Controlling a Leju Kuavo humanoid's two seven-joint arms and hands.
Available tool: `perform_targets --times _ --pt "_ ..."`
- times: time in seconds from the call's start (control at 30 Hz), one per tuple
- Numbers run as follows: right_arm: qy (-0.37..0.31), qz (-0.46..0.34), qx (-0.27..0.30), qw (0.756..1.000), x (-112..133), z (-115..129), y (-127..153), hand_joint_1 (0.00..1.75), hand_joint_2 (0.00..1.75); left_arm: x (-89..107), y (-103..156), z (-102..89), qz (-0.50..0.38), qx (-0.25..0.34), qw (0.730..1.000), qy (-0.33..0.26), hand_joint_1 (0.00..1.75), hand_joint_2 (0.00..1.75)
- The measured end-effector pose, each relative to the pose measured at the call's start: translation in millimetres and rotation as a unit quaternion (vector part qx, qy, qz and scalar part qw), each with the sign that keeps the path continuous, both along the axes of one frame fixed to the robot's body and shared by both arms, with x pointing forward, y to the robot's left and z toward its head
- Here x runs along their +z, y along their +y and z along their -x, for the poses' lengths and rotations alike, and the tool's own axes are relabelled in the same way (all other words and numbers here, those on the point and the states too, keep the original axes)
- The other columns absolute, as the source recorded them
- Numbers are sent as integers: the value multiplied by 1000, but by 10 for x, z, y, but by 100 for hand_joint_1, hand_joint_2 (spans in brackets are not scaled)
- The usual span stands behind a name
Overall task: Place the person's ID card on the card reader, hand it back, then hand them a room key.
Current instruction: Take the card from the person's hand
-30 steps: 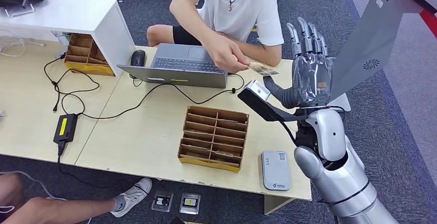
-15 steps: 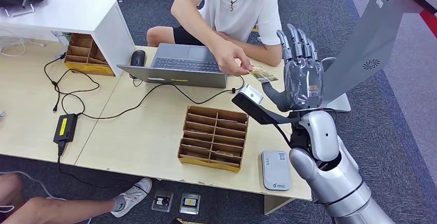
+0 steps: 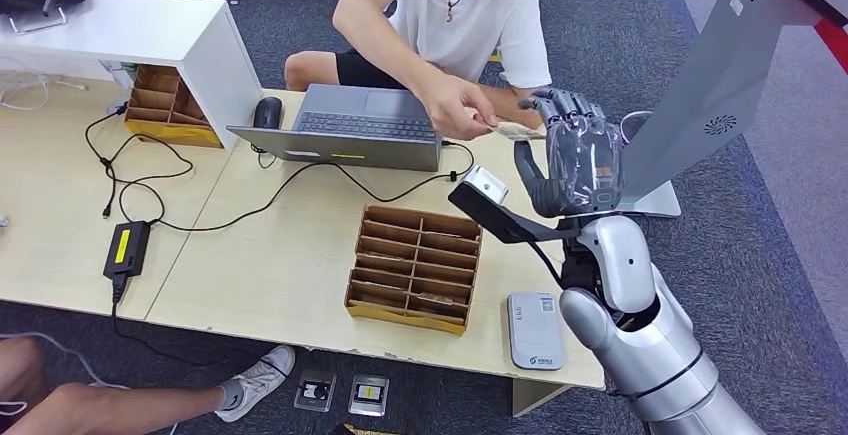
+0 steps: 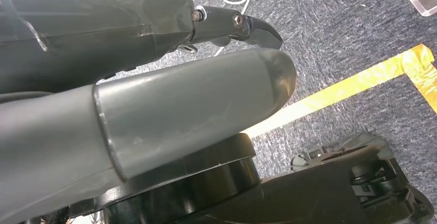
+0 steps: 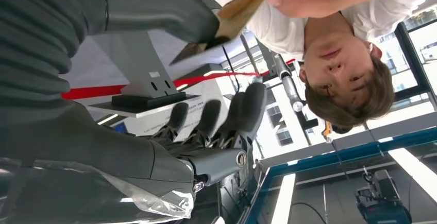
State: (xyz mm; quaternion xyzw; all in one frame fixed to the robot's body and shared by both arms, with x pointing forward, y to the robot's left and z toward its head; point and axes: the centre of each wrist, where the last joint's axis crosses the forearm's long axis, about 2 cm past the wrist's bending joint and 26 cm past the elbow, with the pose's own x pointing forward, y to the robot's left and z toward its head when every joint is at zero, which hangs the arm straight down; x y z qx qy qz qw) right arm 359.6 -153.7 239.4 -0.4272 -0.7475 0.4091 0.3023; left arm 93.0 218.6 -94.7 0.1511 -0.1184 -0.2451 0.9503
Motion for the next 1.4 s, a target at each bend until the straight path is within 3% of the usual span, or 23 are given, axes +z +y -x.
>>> perform_targets --times 0.83,1.4 --pt "23 -7 12 1000 -52 -19 40 175 175 -1 7 1 2 4 1000 -4 0 0" --pt "70 -107 30 991 76 136 -102 175 175 -13 14 56 4 14 1000 -1 0 0"
